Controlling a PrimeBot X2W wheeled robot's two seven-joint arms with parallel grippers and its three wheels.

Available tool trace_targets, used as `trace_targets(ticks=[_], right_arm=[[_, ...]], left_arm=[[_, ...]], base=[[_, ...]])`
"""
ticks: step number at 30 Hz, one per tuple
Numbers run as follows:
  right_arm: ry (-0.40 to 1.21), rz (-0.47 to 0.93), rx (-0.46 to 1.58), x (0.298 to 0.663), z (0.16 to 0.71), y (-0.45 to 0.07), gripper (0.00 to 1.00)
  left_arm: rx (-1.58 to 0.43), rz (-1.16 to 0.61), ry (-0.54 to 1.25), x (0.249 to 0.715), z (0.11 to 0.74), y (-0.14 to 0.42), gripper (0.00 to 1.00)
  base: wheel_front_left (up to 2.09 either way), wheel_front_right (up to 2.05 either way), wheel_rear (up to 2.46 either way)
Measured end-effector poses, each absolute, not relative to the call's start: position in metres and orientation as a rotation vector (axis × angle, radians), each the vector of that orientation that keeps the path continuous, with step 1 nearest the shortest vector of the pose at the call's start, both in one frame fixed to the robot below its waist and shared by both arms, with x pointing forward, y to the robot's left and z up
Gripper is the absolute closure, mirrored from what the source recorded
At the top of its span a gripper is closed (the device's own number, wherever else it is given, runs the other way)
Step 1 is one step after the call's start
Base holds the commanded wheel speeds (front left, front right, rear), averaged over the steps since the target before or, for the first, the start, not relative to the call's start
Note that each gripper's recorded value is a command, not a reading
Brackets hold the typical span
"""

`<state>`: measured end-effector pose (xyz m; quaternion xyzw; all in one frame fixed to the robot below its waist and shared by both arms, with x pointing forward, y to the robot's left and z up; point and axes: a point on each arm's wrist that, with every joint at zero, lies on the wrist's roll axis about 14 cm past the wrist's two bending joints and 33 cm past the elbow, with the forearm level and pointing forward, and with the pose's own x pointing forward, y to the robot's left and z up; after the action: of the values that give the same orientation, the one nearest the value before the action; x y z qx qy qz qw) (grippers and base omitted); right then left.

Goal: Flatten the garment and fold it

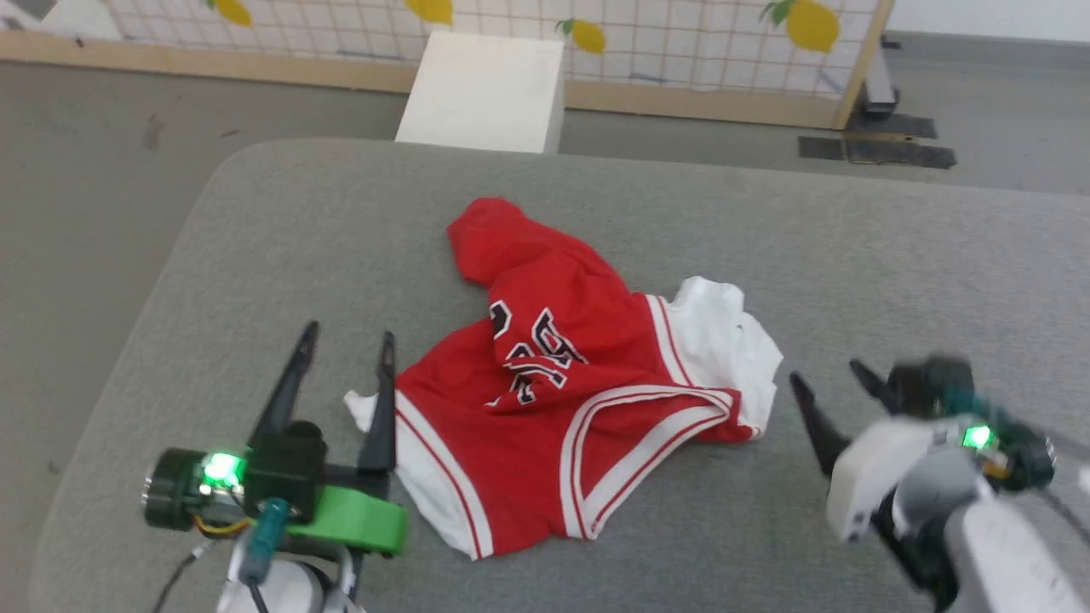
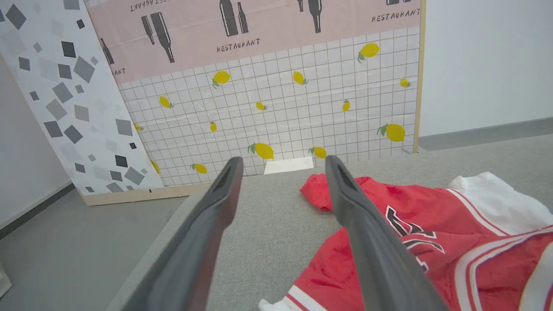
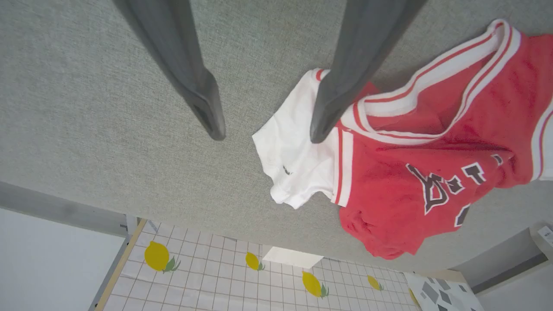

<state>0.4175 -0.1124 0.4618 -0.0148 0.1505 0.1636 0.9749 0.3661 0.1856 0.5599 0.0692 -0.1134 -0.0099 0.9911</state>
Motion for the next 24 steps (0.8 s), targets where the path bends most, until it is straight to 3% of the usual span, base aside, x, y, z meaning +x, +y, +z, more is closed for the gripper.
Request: trace_targets(ticks=[3,9,18,23,24], right_arm=[[0.504,0.413,-0.124,0.452,0.457,-0.101,0.00],[0.763,0.446,-0.229,0.472,0.429,-0.100,0.00],[0.957,0.493,-0.351,0.484,0.379,-0.089,0.00],[0.967,0.527,-0.354,0.493,0.367,-0.075,0.00],[0.966,0.533,-0.360,0.493,0.366,-0.073,0.87]], left_arm=[[0.145,-0.037,-0.191,0.358,0.546,0.180,0.00],[0.132,-0.017,-0.146,0.354,0.533,0.184,0.00],[0.110,0.053,-0.107,0.350,0.523,0.197,0.00],[0.110,0.094,-0.086,0.348,0.518,0.209,0.00],[0.109,0.102,-0.083,0.348,0.518,0.211,0.00]], base=[[0.00,0.00,0.00],[0.00,0.00,0.00],[0.00,0.00,0.00],[0.00,0.00,0.00],[0.00,0.00,0.00]])
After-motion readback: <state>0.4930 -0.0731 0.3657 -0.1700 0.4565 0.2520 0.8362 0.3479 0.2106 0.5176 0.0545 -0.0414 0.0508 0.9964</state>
